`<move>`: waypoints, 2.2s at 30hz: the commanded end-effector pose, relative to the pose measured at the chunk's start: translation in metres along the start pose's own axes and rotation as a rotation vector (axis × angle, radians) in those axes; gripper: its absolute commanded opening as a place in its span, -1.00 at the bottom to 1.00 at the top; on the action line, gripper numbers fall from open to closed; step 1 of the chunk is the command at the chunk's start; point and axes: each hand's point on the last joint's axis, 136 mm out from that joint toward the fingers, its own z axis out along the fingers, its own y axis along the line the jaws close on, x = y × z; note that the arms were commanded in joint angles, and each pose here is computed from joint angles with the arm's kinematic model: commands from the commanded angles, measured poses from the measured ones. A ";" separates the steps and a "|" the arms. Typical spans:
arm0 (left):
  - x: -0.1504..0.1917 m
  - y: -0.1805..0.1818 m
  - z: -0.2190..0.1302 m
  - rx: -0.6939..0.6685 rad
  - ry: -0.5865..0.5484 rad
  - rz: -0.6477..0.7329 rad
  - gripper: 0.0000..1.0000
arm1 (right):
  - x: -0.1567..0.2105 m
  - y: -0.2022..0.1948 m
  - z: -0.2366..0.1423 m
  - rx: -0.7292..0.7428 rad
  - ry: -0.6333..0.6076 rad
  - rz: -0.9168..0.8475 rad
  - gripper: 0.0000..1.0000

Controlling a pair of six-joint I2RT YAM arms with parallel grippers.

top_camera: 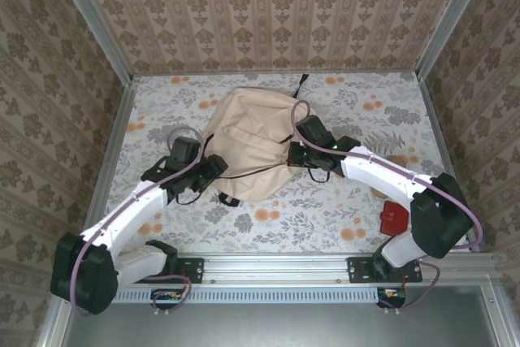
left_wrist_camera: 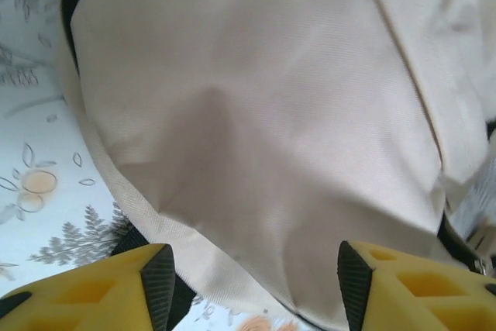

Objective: Pack books, pencil case, and school supplies into a backpack

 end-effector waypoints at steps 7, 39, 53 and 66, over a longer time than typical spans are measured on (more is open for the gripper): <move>0.022 -0.057 -0.017 0.020 0.030 0.551 0.24 | -0.003 0.008 -0.010 -0.102 -0.002 0.018 -1.00; 0.088 -0.100 0.069 0.172 0.201 1.095 -0.33 | 0.015 0.034 -0.054 -0.434 0.037 0.090 -1.00; 0.108 -0.056 0.076 0.123 0.310 1.091 -0.80 | -0.032 -0.046 -0.026 0.064 -0.132 0.131 -1.00; 0.115 -0.044 0.071 0.121 0.344 1.116 -0.88 | -0.061 -0.079 0.003 0.241 -0.164 0.178 -1.00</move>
